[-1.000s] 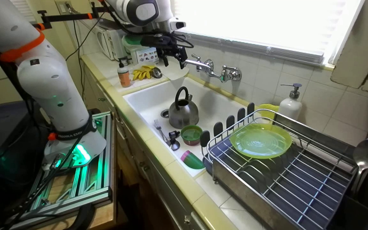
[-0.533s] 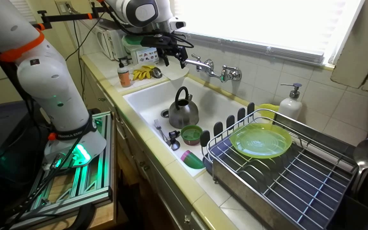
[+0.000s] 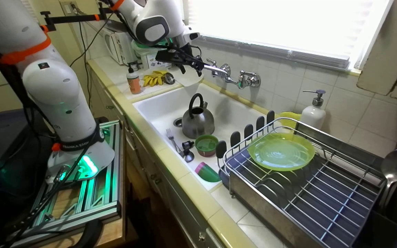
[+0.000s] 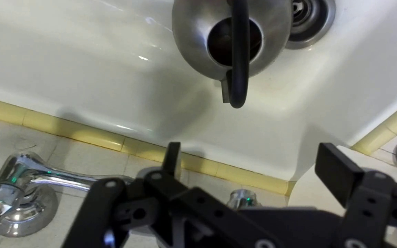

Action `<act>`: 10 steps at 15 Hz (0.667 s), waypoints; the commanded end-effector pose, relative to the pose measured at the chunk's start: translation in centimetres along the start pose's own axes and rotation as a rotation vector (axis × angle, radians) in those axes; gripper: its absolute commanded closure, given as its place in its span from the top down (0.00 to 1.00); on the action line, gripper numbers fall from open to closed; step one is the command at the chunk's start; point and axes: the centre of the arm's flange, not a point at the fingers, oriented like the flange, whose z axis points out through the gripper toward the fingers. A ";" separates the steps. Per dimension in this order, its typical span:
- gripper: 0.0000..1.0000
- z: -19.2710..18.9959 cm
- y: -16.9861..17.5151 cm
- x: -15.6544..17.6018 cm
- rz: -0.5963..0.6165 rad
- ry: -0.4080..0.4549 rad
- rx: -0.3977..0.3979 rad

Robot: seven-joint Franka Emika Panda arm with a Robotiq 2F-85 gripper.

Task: Hang the kettle on the tap faucet

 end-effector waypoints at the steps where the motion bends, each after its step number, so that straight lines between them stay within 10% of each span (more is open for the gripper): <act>1: 1.00 2.6 -0.9 -2.4 -0.019 0.055 0.038; 10: 1.00 3.0 -1.5 -2.3 0.010 0.048 0.055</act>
